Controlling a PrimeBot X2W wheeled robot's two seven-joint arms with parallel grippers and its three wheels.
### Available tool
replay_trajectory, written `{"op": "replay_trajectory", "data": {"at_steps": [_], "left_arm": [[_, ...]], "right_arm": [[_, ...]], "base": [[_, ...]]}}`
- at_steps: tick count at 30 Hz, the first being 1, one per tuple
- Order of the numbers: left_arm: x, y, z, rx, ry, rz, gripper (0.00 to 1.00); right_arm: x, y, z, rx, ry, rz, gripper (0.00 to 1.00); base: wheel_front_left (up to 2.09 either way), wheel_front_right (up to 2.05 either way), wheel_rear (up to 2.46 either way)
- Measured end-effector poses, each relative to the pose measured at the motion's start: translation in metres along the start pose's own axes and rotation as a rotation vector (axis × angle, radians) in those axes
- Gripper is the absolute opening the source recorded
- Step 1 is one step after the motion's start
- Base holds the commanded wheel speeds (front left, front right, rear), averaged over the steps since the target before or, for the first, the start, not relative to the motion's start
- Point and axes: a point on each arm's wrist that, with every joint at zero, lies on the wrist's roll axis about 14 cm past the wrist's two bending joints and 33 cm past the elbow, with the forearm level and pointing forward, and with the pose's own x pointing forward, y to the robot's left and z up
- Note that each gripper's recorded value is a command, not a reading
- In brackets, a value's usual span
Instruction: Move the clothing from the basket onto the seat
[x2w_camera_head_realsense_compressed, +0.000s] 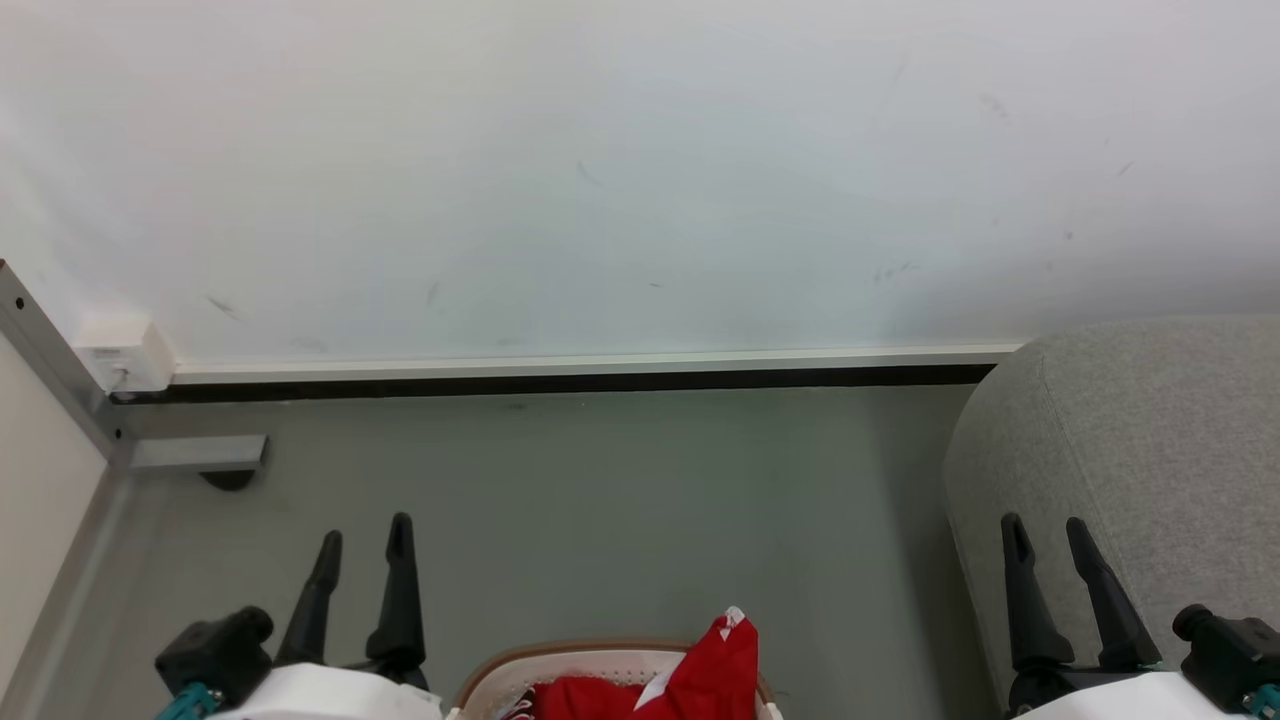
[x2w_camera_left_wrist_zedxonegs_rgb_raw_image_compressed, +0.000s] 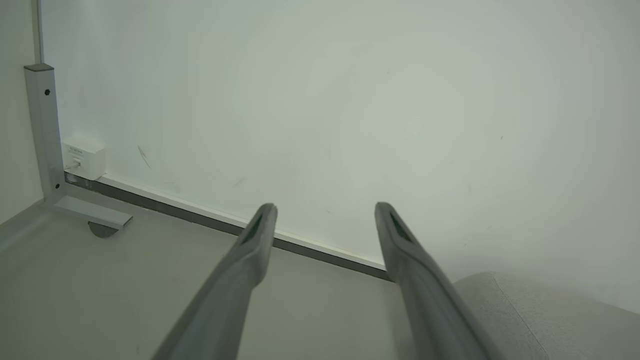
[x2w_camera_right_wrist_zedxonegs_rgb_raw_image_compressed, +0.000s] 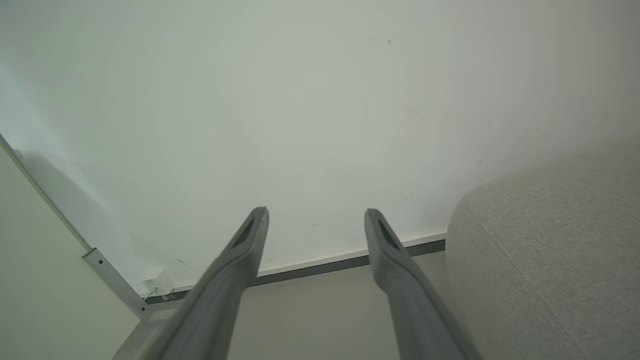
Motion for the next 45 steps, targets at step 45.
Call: {"op": "replay_trajectory", "data": {"at_steps": [45], "left_arm": [[-0.003, -0.033, 0.017, 0.354, -0.129, -0.116, 1.0]], "right_arm": [[-0.005, 0.025, 0.005, -0.289, -0.057, 0.107, 1.0]], "base": [[0.0, 0.0, 0.0]]}}
